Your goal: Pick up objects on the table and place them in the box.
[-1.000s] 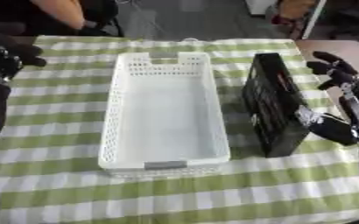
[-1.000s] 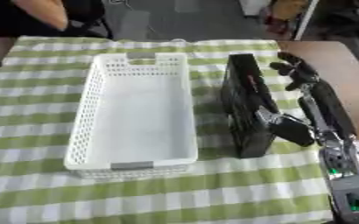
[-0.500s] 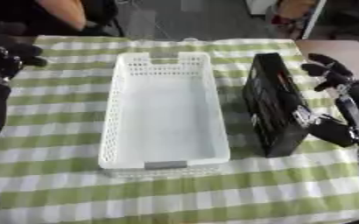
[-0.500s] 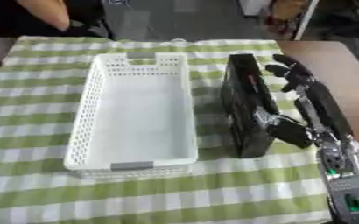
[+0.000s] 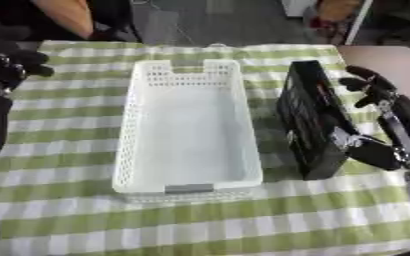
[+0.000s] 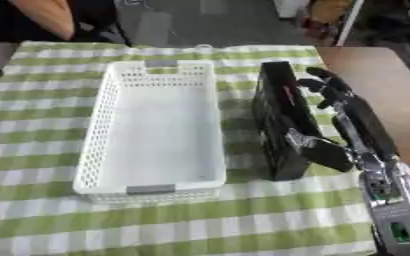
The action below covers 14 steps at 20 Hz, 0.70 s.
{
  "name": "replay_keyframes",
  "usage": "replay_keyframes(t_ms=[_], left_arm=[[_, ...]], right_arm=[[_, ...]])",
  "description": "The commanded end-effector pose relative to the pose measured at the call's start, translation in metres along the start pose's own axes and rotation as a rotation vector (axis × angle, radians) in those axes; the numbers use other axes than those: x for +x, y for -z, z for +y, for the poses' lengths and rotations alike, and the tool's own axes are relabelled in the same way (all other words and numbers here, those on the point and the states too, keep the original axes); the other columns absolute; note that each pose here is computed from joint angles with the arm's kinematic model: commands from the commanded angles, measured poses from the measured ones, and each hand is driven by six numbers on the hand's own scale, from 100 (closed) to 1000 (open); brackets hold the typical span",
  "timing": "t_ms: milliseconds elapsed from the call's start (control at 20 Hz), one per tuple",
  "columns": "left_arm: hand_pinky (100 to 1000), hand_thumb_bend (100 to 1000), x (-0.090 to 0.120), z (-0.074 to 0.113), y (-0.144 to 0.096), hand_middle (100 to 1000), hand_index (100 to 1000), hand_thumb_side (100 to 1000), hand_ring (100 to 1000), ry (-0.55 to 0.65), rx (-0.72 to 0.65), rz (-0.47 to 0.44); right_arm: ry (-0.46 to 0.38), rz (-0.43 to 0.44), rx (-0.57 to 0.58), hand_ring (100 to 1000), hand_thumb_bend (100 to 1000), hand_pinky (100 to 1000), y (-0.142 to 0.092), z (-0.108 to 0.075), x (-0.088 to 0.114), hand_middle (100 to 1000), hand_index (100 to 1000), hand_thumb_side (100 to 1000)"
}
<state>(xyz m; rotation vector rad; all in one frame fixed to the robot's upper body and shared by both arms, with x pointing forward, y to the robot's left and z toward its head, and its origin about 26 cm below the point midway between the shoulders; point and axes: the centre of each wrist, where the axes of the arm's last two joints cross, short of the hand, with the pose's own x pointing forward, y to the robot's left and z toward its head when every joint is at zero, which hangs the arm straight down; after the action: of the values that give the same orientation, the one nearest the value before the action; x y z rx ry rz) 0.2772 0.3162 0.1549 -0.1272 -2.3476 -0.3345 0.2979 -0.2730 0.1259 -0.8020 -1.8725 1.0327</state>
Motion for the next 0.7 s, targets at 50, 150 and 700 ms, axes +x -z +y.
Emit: replay_keyframes(t_ms=[50,150,700], left_arm=[[659,510,0.0064,0.0,0.0053,798,734,812,662,0.005,-0.013,-0.031],[659,510,0.0063,0.0,0.0052,798,734,812,662,0.005,-0.013,-0.03],[659,509,0.0063,-0.0001,0.0051,798,733,813,662,0.005,-0.014,-0.03]], right_arm=[[-0.008,-0.005,0.002,816,394,637,0.0008,-0.0014,0.0008,948,893,683],[-0.009,-0.004,0.007,817,394,637,0.0006,-0.0004,0.0003,948,894,684],[-0.012,0.001,0.038,820,390,640,-0.0002,0.0059,-0.0026,949,895,682]])
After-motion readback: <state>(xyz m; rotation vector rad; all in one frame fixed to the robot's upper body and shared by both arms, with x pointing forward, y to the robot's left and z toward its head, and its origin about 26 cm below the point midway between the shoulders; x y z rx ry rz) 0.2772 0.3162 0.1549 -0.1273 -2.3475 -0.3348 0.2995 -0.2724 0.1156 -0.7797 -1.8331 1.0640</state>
